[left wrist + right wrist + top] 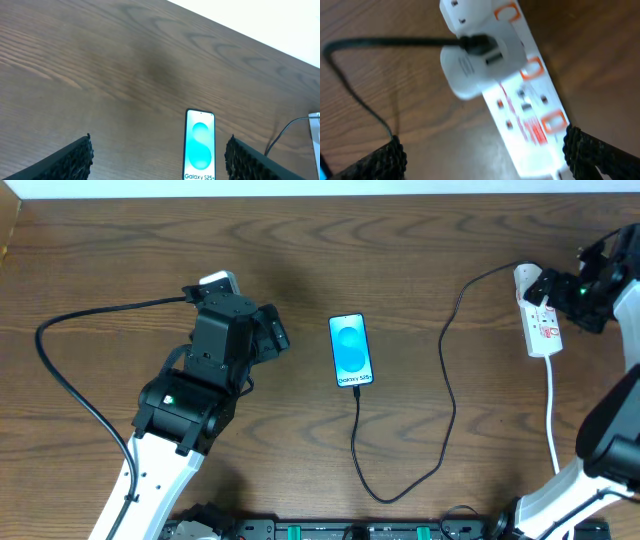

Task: Plug charger to phone and switch on socket
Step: 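Move the right gripper onto the power strip's orange switch, then press the orange switch down with the right gripper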

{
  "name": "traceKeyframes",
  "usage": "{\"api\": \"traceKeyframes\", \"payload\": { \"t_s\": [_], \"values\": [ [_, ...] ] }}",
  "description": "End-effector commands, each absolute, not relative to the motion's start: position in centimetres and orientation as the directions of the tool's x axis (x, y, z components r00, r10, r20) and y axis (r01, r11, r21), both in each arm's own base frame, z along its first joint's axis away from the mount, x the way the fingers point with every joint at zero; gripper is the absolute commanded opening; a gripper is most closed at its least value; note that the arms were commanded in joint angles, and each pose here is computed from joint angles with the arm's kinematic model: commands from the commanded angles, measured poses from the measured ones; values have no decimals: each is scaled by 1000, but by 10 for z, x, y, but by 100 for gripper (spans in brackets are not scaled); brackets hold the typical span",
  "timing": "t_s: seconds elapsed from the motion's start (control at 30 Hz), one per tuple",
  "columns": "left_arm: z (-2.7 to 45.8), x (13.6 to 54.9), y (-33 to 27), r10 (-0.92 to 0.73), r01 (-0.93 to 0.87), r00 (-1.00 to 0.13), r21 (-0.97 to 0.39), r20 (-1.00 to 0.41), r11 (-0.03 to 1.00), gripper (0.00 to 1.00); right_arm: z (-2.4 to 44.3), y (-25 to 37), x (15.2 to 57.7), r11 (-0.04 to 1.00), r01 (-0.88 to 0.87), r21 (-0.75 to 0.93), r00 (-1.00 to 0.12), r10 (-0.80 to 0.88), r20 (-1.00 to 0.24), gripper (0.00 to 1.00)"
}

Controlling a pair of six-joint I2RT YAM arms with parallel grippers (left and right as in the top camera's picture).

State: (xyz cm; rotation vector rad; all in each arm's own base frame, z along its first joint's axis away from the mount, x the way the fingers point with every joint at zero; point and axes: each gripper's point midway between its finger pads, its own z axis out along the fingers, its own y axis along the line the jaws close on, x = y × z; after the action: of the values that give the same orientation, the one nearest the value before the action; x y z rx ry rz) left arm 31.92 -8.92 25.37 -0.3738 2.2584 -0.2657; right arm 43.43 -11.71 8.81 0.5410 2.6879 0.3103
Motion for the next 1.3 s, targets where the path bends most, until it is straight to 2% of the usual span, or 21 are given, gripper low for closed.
{"api": "traceKeyframes", "payload": {
  "t_s": [0.0, 0.3, 0.7, 1.27],
  "values": [
    [257, 321, -85, -341, -187, -615, -289, -711, 939, 84, 80, -110, 450, 924, 206, 323, -876, 321, -361, 99],
    [257, 321, -85, -341, -187, -615, -289, -711, 939, 84, 52, -112, 473, 932, 133, 336, -872, 271, -407, 99],
    [257, 321, -85, -341, -187, -615, -289, -711, 939, 84, 45, -111, 477, 939, 90, 331, -874, 233, -426, 99],
    [257, 321, -85, -341, -187, -615, -289, -711, 939, 84, 28, -90, 467, 894, 193, 403, -886, 335, -319, 99]
  ]
}}
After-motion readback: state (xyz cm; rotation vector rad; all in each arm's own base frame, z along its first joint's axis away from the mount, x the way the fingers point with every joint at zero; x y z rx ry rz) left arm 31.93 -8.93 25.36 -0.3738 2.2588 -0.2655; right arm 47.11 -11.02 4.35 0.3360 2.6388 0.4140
